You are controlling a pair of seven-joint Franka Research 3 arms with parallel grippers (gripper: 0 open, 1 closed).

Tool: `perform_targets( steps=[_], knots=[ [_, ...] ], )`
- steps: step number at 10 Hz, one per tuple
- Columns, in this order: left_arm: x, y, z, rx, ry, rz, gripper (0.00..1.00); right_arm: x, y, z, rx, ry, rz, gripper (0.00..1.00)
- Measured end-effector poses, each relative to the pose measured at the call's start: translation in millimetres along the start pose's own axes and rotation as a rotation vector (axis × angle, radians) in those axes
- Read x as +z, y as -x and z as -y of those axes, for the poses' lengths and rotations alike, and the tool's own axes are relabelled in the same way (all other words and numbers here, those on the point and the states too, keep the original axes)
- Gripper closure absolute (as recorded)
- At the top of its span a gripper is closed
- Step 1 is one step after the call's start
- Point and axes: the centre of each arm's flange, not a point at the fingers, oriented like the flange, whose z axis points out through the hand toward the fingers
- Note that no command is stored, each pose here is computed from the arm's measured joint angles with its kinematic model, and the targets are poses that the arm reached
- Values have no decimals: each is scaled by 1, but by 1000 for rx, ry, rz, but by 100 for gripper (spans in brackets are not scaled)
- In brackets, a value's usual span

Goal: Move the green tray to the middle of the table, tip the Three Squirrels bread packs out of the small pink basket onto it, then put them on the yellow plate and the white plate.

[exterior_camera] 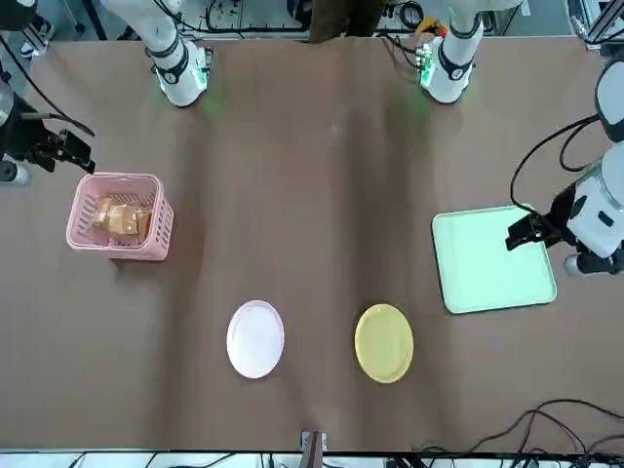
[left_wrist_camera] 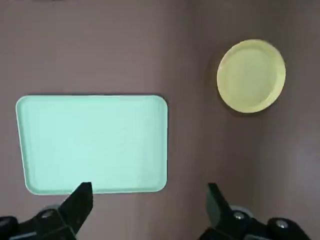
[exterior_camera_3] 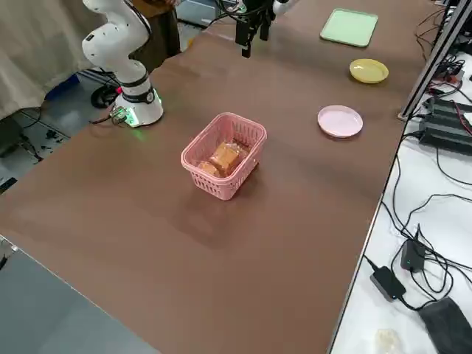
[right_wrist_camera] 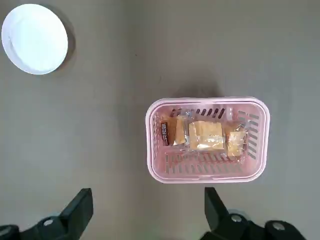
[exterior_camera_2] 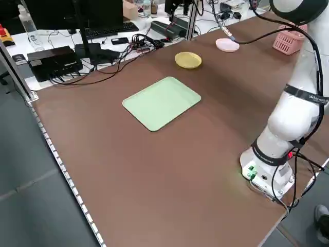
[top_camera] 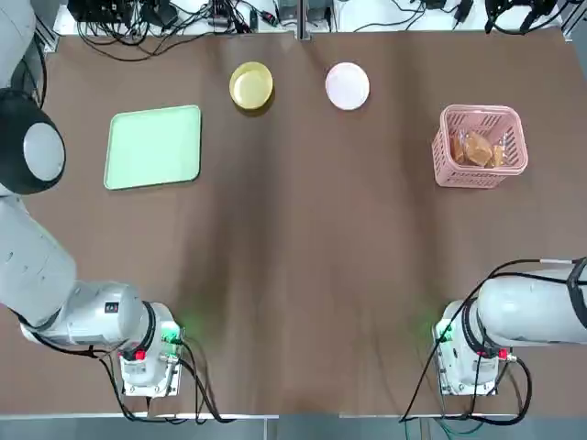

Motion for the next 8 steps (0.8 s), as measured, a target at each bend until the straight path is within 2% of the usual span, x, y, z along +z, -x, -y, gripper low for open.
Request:
perform_targets(
  steps=[2, 4, 8],
  knots=[
    [12, 0, 35, -54, -9, 53, 0, 0, 0, 0, 0, 0, 0, 1],
    [59, 1, 103, -121, -21, 105, 0, 0, 0, 0, 0, 0, 0, 1],
    [198, 18, 205, -164, -127, -40, 0, 1, 1, 0, 0, 0, 6, 1]
  ],
)
